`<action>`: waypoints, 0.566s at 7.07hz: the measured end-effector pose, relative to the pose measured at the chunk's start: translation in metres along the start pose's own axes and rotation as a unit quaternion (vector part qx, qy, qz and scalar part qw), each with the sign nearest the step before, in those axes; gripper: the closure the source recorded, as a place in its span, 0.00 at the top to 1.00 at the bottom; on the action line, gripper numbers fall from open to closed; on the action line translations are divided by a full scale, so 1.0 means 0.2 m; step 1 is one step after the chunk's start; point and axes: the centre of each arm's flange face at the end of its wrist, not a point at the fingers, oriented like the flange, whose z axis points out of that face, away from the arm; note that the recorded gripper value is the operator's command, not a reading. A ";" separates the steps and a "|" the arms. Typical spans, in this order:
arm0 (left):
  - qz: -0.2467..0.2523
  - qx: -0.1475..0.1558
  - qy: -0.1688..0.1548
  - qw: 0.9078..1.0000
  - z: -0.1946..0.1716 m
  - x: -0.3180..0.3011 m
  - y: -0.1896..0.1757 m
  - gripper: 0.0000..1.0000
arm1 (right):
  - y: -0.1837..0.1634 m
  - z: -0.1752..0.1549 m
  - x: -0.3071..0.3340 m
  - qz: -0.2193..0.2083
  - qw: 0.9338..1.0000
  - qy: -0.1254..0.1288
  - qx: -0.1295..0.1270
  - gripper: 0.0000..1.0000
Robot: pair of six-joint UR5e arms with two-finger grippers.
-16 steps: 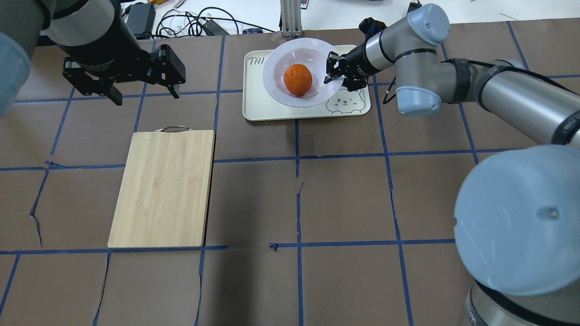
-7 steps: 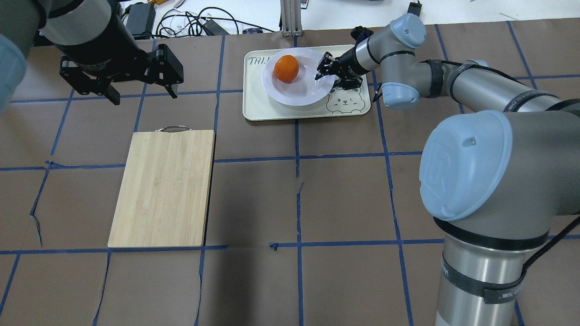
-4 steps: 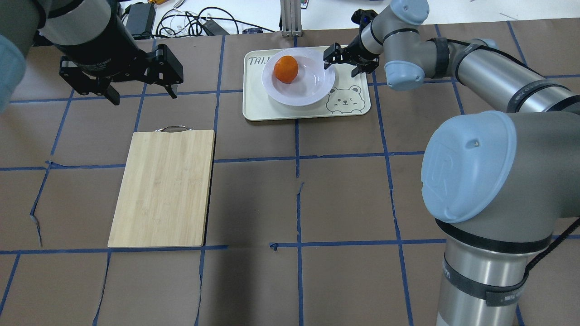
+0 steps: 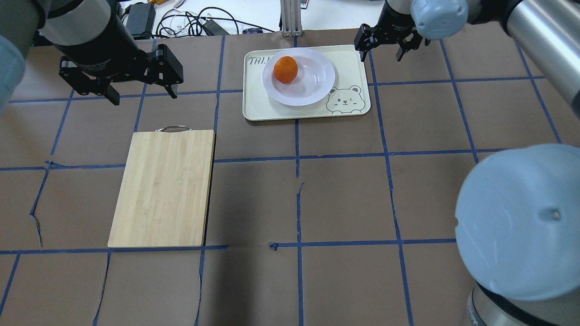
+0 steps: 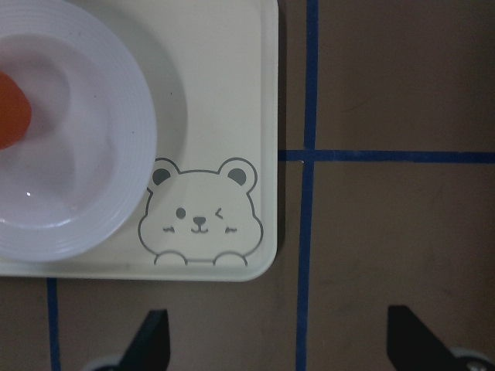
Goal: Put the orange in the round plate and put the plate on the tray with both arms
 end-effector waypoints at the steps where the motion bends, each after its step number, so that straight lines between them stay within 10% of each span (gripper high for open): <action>1: 0.000 0.000 0.000 1.000 0.00 0.00 0.00 1.00 | 0.14 -0.21 -0.01 -0.001 1.000 0.010 -0.018 1.00; 4: 0.000 0.000 0.000 1.000 -0.01 0.00 0.01 1.00 | 0.49 -0.64 -0.01 -0.051 0.998 0.033 -0.018 1.00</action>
